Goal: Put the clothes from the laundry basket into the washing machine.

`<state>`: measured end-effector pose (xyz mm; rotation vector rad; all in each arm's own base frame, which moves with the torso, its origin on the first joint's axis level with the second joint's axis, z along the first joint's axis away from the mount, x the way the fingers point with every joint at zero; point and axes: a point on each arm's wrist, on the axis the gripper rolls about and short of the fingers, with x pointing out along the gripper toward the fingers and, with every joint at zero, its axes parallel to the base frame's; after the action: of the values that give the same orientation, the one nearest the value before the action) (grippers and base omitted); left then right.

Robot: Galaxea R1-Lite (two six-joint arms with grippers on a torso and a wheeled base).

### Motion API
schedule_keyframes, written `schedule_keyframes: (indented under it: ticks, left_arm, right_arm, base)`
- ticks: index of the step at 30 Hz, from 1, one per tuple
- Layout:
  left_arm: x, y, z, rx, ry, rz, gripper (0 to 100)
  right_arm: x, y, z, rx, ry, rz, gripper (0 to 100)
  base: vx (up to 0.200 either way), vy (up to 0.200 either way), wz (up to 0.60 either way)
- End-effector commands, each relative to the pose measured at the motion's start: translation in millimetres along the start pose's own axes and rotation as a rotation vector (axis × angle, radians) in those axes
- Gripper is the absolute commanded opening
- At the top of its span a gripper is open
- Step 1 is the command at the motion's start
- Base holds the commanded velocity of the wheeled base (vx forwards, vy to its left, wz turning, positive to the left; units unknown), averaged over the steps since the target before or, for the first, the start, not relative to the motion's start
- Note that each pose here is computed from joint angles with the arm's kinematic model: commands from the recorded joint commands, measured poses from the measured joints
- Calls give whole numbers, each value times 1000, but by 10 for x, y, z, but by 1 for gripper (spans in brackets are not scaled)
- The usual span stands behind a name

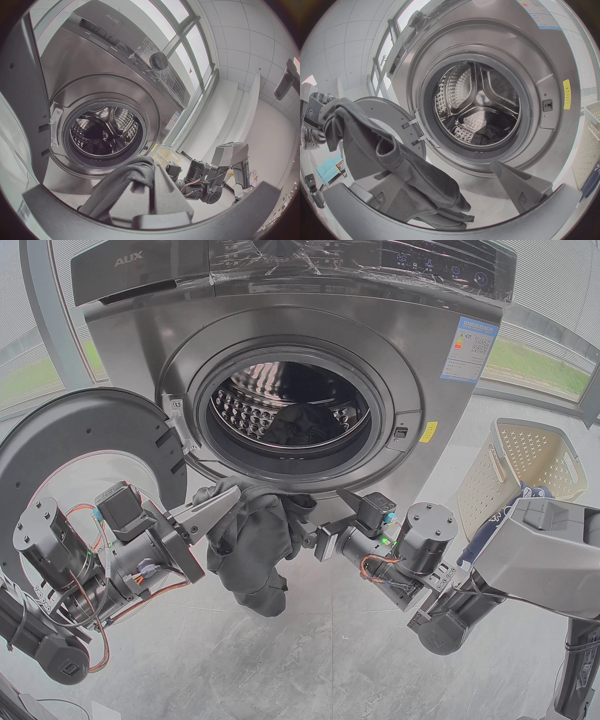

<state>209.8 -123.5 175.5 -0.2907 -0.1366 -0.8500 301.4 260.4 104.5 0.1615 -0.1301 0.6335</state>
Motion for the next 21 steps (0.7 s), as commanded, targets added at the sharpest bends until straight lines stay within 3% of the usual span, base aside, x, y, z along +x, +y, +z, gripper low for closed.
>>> schedule_keyframes:
  ticks: [1,13,14,21]
  left_arm:
    - [0,-2,2,0,-1,-1,0]
    - [-5,-2,-4,-1,2,0,0]
    - [-3,0,-8,-1,3,0,0]
    - [-5,3,-21,-3,9,2,0]
  right_arm:
    - [-6,114,-38,5,9,28,100]
    - [127,163,-23,22,-36,40,100]
    - [133,164,-30,22,-36,40,0]
    - [127,142,17,23,-48,37,0]
  base:
    - [0,0,0]
    - [0,0,0]
    - [0,0,0]
    - [0,0,0]
